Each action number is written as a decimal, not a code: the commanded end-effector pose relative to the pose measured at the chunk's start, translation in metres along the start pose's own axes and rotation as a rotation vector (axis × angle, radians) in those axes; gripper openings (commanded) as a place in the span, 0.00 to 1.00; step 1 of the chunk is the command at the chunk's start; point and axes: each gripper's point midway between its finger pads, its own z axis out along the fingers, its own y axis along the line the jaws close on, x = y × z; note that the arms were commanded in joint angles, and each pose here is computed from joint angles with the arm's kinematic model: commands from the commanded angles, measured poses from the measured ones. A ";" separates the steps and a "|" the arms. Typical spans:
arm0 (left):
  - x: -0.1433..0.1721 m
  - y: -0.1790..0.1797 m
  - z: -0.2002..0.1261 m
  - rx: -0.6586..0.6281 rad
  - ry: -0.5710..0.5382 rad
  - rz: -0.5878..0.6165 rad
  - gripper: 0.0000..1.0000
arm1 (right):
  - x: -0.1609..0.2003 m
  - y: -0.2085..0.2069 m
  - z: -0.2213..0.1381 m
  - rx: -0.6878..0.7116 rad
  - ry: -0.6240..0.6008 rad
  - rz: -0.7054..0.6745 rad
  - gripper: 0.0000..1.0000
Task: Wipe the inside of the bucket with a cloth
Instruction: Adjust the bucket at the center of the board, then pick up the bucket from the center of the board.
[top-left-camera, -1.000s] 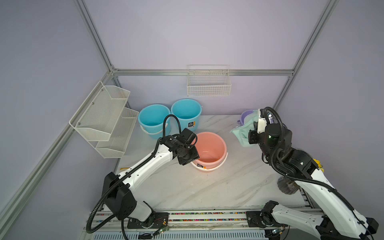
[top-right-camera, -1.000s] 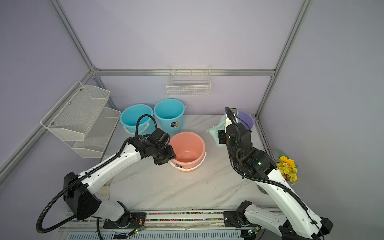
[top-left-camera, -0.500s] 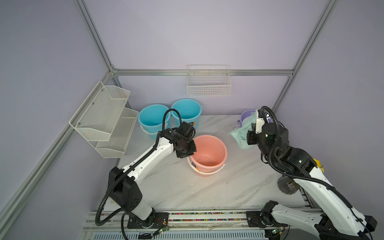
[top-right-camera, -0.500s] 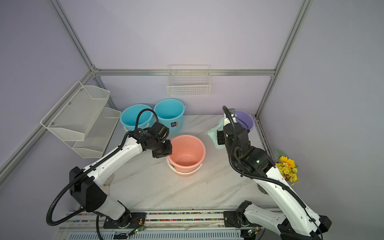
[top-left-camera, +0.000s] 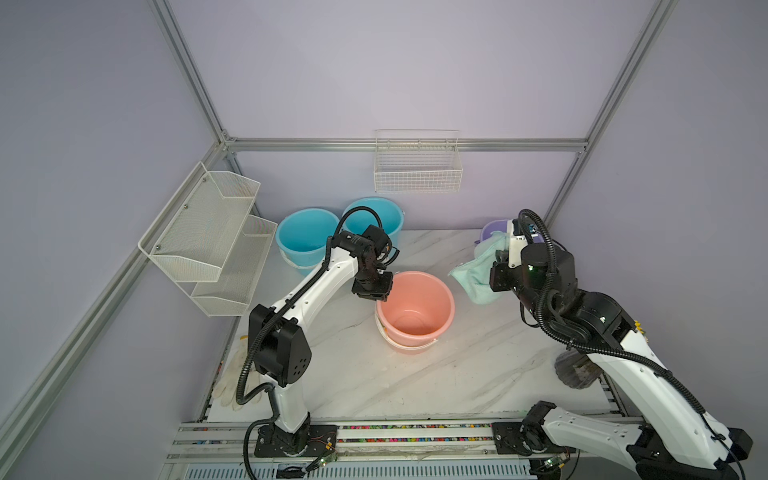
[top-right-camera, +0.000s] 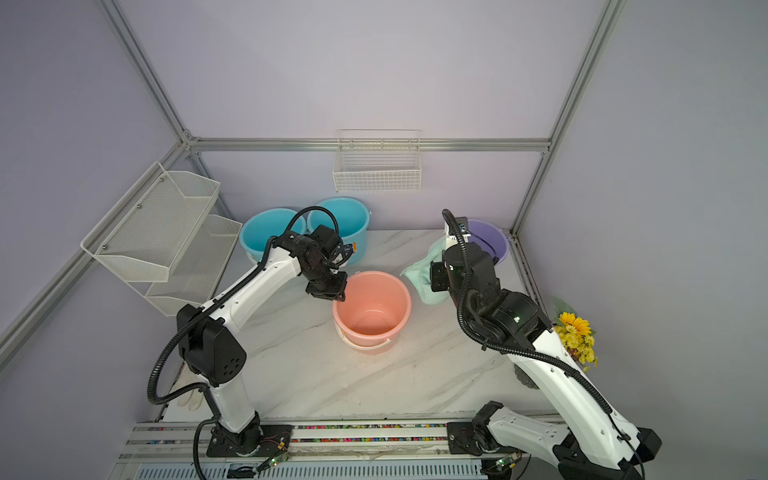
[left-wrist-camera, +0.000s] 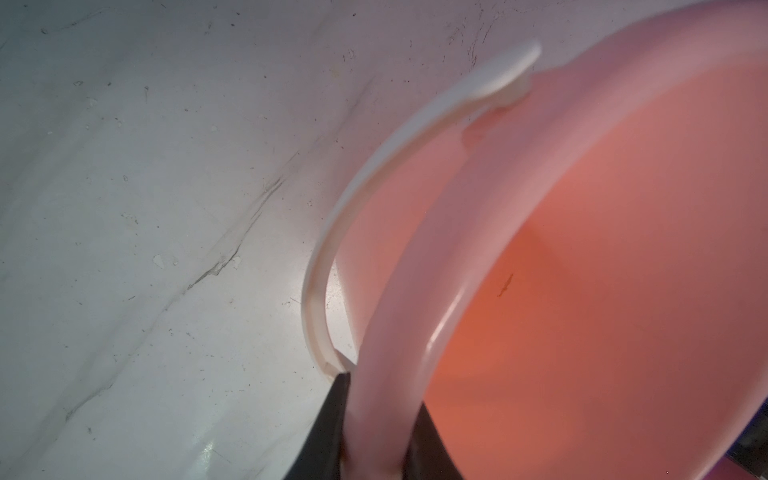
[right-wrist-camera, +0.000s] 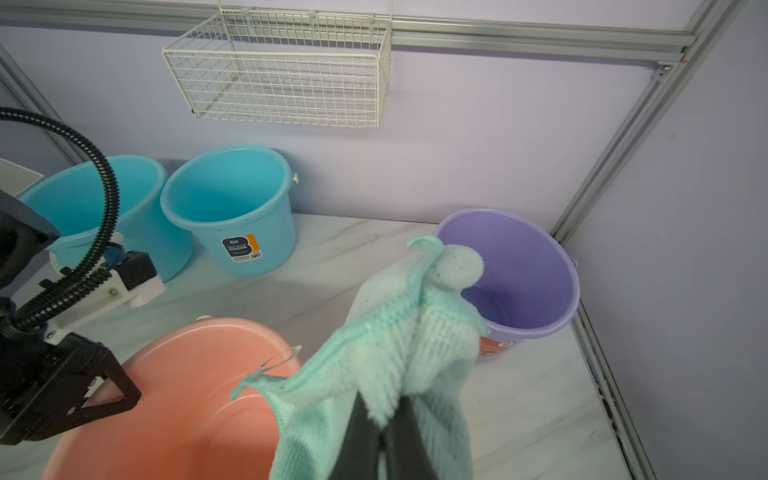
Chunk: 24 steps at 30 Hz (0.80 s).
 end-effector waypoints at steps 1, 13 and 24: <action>0.002 0.005 -0.007 -0.045 0.023 0.081 0.30 | -0.004 -0.002 -0.004 -0.002 0.005 0.030 0.00; 0.014 -0.006 -0.034 -0.058 -0.049 -0.083 0.53 | 0.005 0.005 0.003 -0.018 0.052 0.027 0.00; 0.049 -0.011 -0.011 -0.113 0.000 -0.168 0.48 | 0.015 0.011 0.010 -0.026 0.085 0.012 0.00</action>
